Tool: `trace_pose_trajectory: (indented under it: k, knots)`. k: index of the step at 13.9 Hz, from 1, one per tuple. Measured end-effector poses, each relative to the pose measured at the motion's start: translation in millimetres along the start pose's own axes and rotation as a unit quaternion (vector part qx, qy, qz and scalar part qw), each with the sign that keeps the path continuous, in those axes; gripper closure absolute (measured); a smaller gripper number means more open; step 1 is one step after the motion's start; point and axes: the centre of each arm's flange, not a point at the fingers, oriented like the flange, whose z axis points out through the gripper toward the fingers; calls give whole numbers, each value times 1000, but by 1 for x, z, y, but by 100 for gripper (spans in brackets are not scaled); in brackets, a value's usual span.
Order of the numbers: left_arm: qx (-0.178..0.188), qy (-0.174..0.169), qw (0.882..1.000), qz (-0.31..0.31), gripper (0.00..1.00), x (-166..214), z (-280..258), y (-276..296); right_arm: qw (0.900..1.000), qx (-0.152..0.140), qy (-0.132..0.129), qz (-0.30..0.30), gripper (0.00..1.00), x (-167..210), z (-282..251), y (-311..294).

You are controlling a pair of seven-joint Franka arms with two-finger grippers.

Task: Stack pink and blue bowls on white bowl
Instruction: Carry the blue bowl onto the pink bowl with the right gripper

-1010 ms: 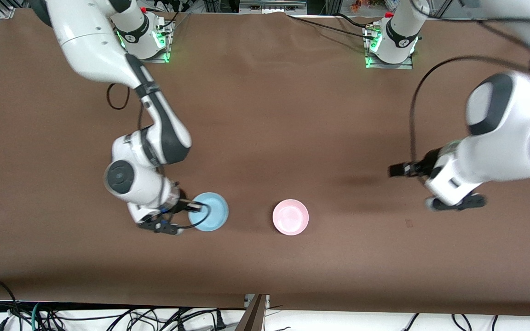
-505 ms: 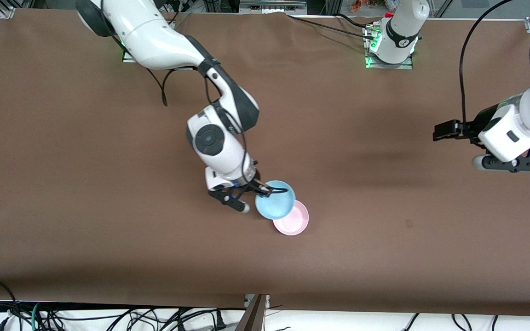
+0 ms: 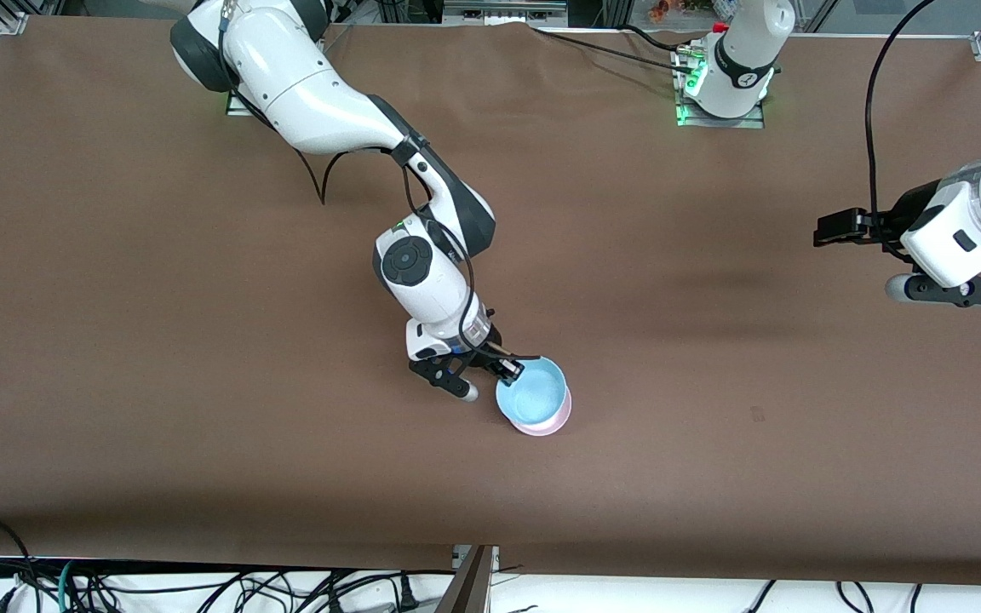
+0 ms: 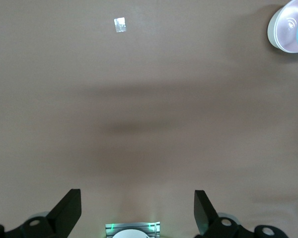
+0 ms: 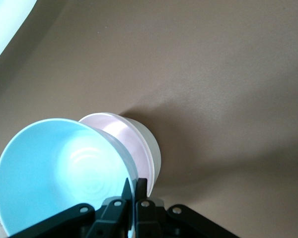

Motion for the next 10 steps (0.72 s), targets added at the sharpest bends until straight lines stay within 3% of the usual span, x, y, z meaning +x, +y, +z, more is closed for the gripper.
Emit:
trace_pose_trajectory:
  k: [10]
  knots:
    - [0, 0, 1000, -7, 0, 0, 0, -1, 1000, -6, 8, -17, 96, -5, 6, 2]
